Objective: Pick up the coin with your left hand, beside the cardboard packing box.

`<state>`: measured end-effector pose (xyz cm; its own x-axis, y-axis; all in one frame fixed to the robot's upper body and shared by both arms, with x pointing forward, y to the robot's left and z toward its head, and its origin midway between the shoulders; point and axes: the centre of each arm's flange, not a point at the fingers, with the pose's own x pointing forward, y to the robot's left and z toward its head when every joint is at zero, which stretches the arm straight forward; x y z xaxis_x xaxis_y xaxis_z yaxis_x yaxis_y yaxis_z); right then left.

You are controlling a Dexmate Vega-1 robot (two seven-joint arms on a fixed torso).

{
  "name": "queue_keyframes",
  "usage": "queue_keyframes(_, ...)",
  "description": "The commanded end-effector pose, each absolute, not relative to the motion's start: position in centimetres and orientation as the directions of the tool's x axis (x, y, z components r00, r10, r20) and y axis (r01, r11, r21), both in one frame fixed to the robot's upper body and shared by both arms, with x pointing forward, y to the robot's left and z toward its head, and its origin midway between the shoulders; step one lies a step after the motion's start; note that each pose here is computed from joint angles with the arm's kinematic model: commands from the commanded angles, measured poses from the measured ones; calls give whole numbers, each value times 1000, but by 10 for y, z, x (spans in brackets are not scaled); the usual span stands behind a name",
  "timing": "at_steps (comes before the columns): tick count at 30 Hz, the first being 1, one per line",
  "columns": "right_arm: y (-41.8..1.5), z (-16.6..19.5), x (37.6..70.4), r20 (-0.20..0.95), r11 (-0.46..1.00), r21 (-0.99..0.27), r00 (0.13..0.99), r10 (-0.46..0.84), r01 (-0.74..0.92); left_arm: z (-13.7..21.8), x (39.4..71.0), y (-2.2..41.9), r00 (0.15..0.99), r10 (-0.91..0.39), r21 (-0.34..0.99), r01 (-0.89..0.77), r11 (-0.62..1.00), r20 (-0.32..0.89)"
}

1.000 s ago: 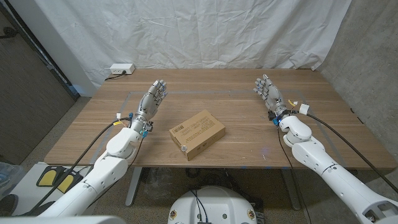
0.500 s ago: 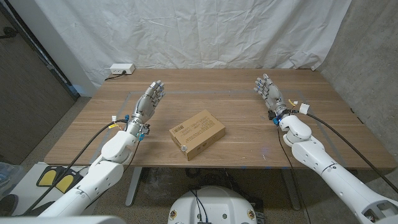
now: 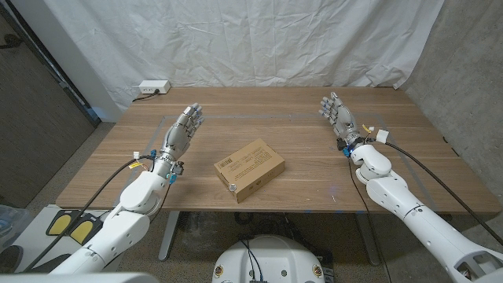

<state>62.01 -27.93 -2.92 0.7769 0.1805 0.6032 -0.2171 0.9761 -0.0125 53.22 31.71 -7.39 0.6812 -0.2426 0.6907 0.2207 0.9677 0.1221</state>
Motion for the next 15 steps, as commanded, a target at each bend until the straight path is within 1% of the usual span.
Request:
queue_keyframes(1, -280, -27, 622, 609, 977, -9, 774, 173, -212, -85, 523, 314, 673, -248, 129, 224, 966, 697)
queue_keyframes(7, -284, -28, 624, 610, 978, 1, 775, 166, -211, -86, 514, 311, 650, -245, 132, 219, 967, 719)
queue_keyframes(15, -285, -27, 628, 608, 977, 1, 776, 167, -212, -92, 505, 310, 647, -247, 148, 204, 968, 722)
